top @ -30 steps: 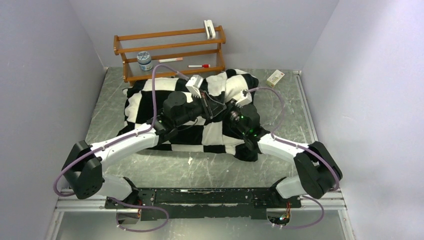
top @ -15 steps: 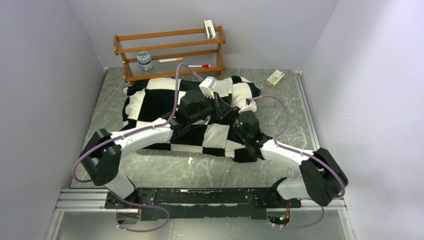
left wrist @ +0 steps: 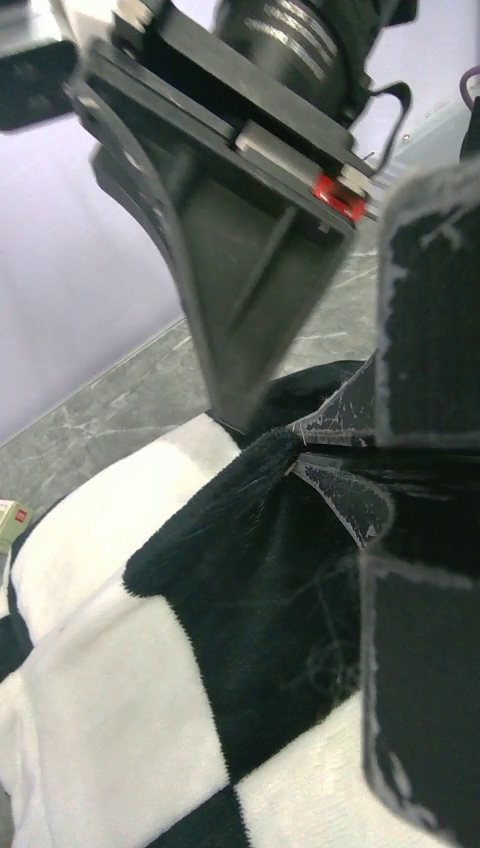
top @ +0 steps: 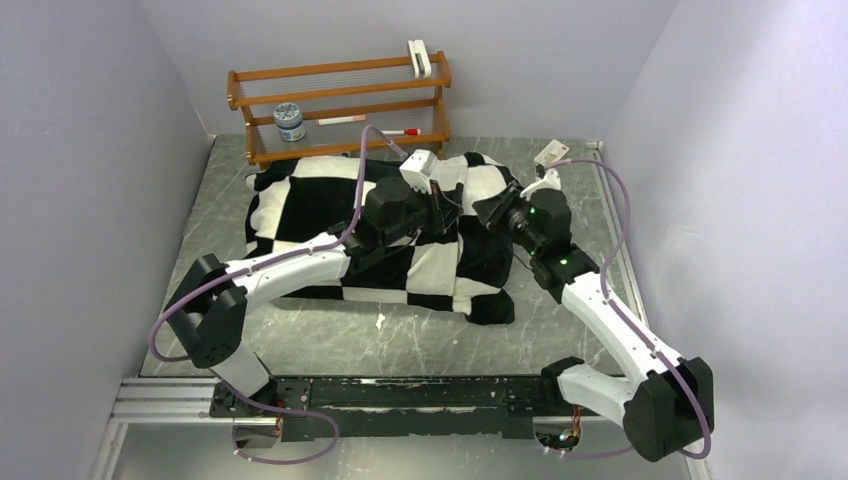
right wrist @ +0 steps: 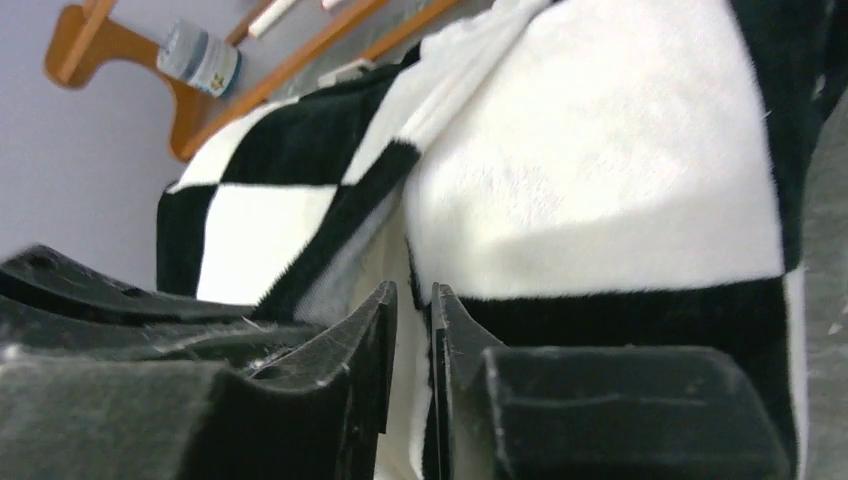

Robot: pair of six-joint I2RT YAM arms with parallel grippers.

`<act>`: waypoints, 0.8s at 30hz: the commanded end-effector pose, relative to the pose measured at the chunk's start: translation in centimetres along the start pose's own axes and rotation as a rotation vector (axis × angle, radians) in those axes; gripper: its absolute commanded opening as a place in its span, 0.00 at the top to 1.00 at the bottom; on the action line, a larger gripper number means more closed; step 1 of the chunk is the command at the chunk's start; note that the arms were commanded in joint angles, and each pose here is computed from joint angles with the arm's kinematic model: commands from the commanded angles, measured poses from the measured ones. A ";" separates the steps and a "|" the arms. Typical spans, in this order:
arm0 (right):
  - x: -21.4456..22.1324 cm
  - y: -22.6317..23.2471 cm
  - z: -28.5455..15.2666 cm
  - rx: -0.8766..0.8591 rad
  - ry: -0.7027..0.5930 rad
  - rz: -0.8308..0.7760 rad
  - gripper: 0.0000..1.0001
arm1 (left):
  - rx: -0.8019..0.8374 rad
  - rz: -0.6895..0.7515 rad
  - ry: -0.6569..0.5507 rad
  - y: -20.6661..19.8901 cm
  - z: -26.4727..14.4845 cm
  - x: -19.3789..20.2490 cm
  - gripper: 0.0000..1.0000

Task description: Put the pillow into the pillowcase

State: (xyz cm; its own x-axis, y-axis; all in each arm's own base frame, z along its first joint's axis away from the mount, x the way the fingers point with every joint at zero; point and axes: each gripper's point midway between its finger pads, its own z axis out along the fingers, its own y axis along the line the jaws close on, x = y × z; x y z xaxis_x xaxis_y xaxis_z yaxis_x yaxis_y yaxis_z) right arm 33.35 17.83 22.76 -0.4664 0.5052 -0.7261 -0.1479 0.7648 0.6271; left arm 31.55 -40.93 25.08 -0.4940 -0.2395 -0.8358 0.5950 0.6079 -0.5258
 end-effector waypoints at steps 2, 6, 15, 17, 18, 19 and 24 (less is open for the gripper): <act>-3.5 0.9 0.0 -0.101 -0.043 -0.002 0.87 | 0.024 0.019 -0.023 -1.2 0.2 -1.1 0.95; -3.8 1.1 2.6 -0.165 -0.051 0.057 0.94 | 0.034 -0.002 -0.041 -1.7 0.2 -1.8 0.95; 2.5 -1.0 9.2 -0.224 0.050 0.225 1.00 | 0.161 -0.093 -0.107 -4.8 1.0 -3.1 0.95; 2.9 -1.3 9.2 -0.210 0.059 0.215 1.00 | 0.146 -0.093 -0.092 -4.2 1.9 -2.2 0.95; 3.0 -1.5 9.2 -0.198 0.068 0.212 1.00 | 0.146 -0.099 -0.085 -4.0 2.3 -1.7 0.95; 3.2 -1.7 9.1 -0.186 0.074 0.214 1.00 | 0.152 -0.104 -0.077 -3.9 2.7 -1.3 0.95; 0.9 -2.9 7.9 -0.084 0.029 0.176 1.00 | 0.167 -0.118 0.014 -3.7 3.9 1.4 0.79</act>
State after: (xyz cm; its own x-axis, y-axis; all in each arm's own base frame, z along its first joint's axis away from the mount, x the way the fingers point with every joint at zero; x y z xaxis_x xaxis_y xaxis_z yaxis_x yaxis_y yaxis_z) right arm 40.60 20.24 16.48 -0.5402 0.6225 -0.5663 -0.1458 0.5936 0.7914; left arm 32.83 -43.82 22.83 -0.5530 -0.2875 -0.7820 0.5621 0.5640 -0.6049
